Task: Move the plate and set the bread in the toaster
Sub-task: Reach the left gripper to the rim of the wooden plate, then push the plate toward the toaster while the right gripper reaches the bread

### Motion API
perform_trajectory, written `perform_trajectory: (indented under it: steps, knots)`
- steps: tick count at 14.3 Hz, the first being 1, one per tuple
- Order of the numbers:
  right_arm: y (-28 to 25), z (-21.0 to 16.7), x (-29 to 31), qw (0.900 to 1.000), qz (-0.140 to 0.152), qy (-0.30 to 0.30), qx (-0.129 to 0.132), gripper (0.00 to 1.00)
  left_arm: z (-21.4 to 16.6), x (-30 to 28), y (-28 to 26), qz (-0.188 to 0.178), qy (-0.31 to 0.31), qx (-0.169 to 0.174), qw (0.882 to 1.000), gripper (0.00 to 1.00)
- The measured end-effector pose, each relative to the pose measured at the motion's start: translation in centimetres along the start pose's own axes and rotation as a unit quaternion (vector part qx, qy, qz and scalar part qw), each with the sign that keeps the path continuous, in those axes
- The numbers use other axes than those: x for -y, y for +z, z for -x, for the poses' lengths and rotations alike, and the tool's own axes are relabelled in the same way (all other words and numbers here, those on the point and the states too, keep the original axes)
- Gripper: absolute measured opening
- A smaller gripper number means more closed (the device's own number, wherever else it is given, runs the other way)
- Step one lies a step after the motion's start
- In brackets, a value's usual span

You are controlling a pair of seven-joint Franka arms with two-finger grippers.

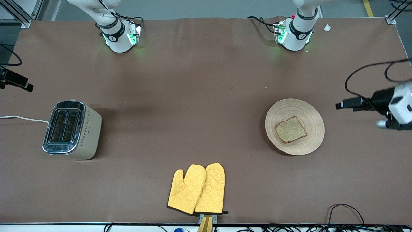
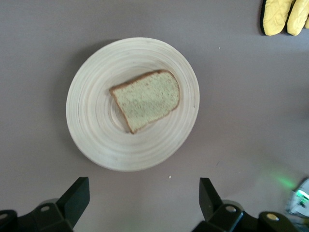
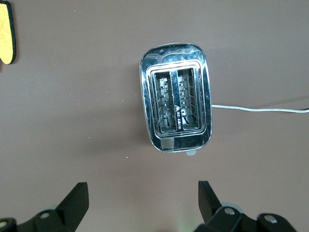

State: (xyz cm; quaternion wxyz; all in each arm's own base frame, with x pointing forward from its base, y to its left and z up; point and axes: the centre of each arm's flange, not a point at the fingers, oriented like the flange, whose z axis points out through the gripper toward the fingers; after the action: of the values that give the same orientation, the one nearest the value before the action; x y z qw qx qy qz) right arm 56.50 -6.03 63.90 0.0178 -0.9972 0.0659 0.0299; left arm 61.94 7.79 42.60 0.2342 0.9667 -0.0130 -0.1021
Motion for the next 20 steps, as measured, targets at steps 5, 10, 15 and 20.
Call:
perform_trajectory:
  steps: [5, 10, 15, 20]
  knots:
    - [0.0, -0.2, 0.9, 1.0, 0.0, -0.006, -0.007, 1.0, -5.1, 11.7, 9.2, 0.095, 0.054, 0.012, 0.994, 1.0]
    - [-0.1, -0.2, 0.9, 1.0, 0.0, -0.005, -0.009, 1.0, -6.8, 16.9, 18.1, 0.156, 0.091, 0.005, 0.983, 1.0]
    - [-0.1, -0.2, 0.7, 1.0, 0.0, -0.003, -0.008, 1.0, -7.0, 17.8, 19.4, 0.161, 0.155, -0.004, 0.975, 0.67]
    - [0.0, -0.2, 0.7, 1.0, 0.0, -0.003, -0.007, 1.0, -6.8, 18.9, 20.2, 0.174, 0.172, -0.015, 0.97, 0.16]
